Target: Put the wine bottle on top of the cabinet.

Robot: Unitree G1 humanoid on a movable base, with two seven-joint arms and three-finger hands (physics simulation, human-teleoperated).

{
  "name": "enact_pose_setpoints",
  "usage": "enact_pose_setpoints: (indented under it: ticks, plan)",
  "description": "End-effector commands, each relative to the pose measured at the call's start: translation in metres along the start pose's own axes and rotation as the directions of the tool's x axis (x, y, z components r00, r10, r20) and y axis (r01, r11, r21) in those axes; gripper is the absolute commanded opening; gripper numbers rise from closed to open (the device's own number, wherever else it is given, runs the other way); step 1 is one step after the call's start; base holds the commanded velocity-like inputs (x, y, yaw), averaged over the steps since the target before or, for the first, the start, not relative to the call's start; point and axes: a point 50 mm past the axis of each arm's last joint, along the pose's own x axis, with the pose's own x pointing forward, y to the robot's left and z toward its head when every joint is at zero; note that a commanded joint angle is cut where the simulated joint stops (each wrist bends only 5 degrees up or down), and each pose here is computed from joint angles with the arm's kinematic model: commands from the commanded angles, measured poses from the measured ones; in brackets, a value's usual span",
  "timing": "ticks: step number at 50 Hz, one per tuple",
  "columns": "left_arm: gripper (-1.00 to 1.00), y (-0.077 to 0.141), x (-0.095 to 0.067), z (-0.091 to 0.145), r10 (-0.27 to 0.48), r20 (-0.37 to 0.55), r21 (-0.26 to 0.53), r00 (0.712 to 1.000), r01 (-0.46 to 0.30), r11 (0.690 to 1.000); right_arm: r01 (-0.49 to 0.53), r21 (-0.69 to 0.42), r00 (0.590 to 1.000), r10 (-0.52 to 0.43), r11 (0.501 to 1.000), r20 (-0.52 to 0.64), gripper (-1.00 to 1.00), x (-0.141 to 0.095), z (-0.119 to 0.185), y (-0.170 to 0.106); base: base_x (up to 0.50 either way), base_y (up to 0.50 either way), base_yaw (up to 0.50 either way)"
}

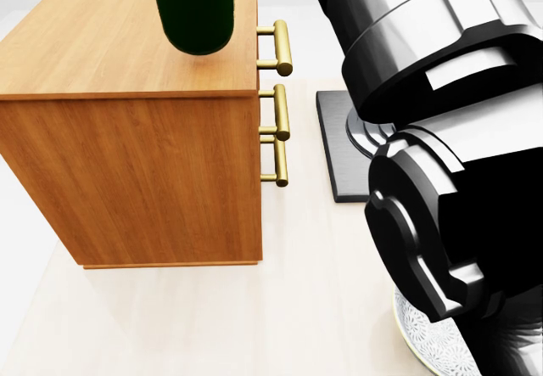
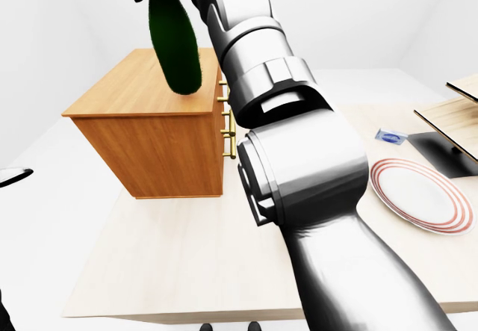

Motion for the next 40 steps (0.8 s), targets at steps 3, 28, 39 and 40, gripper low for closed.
enact_pose_setpoints:
  ticks: [3, 28, 39, 40]
  plan:
    - [1.0, 0.0, 0.0, -0.001, -0.001, -0.004, 0.001, 1.0, 0.001, 1.0, 0.008, 0.028, 0.999, -0.009, 1.0, 0.039, -0.92, 0.0, 0.009, -0.001, 0.0, 0.0, 0.0]
    - [1.0, -0.001, 0.0, -0.002, -0.001, -0.008, 0.002, 1.0, 0.001, 1.0, -0.015, 0.002, 1.0, 0.015, 1.0, 0.015, -0.91, 0.0, 0.002, 0.001, 0.0, 0.0, 0.0]
    - [1.0, -0.001, -0.001, -0.003, -0.002, -0.012, 0.004, 1.0, 0.002, 1.0, -0.01, 0.01, 1.0, 0.01, 1.0, 0.009, -0.89, 0.0, -0.002, 0.0, 0.0, 0.0, 0.0]
    - [1.0, -0.001, -0.001, -0.003, -0.002, -0.013, 0.002, 1.0, 0.002, 1.0, -0.008, 0.01, 1.0, 0.008, 1.0, 0.008, -0.89, -0.001, -0.002, -0.001, 0.0, 0.0, 0.0]
